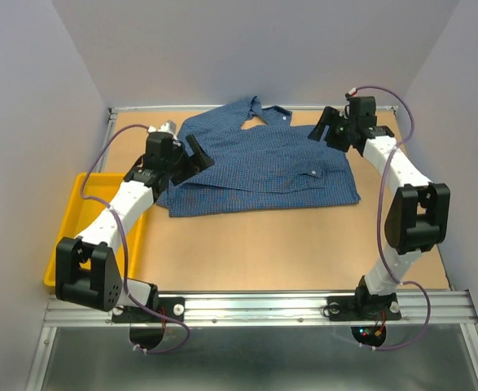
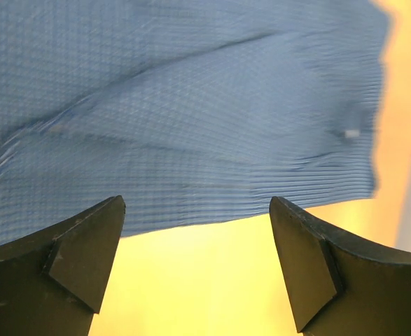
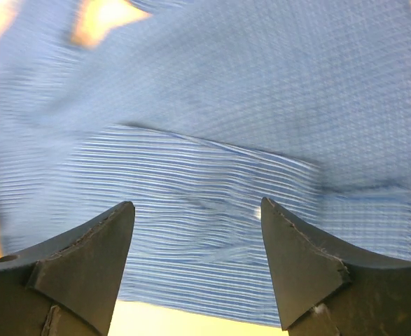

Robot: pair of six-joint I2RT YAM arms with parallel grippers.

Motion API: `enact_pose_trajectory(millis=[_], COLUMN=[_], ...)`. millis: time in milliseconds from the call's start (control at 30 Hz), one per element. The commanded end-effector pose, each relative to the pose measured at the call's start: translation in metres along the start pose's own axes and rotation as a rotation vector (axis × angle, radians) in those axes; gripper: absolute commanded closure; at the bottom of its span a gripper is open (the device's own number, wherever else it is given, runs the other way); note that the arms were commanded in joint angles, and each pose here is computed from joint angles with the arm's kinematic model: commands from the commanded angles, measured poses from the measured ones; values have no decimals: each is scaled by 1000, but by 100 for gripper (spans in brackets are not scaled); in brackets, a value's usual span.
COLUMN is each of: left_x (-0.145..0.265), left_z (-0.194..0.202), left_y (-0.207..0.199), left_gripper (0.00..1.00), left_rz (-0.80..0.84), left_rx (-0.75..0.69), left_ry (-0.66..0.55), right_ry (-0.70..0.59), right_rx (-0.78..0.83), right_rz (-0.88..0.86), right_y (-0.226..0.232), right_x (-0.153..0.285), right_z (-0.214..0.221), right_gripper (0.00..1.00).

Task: Fold and stack the long sleeve shirts
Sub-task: Fold the shirt

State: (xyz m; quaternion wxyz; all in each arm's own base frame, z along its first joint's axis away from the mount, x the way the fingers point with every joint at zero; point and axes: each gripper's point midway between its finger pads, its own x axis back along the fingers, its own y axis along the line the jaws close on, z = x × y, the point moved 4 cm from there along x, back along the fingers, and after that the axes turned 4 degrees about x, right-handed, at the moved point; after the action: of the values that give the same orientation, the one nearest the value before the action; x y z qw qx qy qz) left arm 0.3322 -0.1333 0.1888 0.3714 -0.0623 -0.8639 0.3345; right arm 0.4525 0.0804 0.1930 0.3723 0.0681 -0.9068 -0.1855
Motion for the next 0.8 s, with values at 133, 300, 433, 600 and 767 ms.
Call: enact_pose_trajectory(millis=[133, 300, 433, 600, 767], left_x=[-44, -95, -121, -133, -115], left_z=[-5, -3, 1, 4, -2], left_y=[-47, -11, 21, 58, 72], left_gripper=[17, 25, 27, 29, 30], left_rz=[128, 37, -30, -95, -123], left_rx=[-4, 2, 14, 60, 106], left_ry=[32, 58, 82, 106, 90], right_ry=[-68, -9, 10, -2, -59], right_rx=[-108, -111, -175, -241, -221], right_rz=[-341, -299, -259, -201, -140], right_y=[40, 15, -16, -54, -71], right_x=[-13, -53, -75, -87, -73], right_z=[4, 34, 55, 71, 62], right_gripper=[23, 24, 25, 25, 26])
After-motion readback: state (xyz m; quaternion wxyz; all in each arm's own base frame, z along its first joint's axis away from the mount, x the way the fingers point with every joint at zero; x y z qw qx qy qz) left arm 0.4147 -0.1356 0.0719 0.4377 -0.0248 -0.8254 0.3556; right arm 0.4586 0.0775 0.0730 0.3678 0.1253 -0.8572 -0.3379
